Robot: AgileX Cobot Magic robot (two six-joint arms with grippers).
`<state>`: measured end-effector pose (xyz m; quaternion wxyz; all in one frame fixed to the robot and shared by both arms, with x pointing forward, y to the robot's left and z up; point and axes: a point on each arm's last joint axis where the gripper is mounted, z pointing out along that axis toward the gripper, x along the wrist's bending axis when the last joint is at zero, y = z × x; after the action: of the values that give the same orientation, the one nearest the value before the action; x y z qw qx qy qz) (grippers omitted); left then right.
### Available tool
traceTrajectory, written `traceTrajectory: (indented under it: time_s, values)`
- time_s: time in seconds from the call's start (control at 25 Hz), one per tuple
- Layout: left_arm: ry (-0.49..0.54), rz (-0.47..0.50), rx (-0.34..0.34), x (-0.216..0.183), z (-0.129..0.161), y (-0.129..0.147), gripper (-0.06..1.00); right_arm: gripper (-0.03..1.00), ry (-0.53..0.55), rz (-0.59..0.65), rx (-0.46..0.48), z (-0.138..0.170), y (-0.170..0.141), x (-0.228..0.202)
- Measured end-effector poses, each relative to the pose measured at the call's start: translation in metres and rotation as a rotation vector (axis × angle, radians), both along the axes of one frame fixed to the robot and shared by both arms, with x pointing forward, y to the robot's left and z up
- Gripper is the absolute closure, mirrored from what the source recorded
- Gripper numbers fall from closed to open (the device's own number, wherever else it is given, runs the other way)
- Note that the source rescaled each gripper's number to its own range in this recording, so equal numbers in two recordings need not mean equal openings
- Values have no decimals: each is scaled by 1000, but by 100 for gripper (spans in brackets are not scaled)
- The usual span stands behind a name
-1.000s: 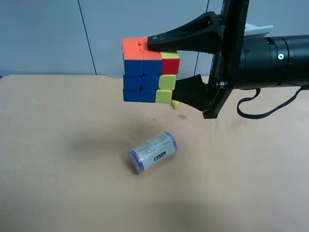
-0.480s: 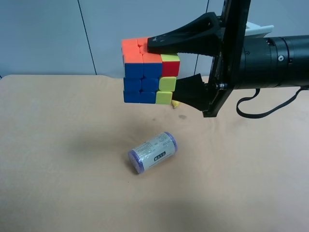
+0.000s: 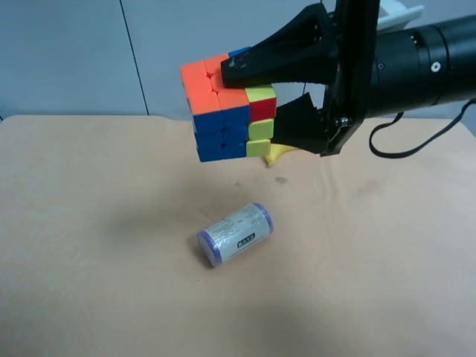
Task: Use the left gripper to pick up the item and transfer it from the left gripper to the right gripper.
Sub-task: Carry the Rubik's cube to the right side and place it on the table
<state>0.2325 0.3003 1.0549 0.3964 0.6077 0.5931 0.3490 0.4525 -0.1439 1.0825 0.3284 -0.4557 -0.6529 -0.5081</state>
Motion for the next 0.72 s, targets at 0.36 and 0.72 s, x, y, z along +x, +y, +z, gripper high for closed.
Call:
traceTrajectory:
  time_s: [0.36, 0.72]
  values:
    - [0, 32, -1, 0, 0, 0, -5, 96, -251, -130, -507, 39, -19, 32]
    - [0, 32, -1, 0, 0, 0, -5, 96, -324, -298, -1008, 35, -60, 47]
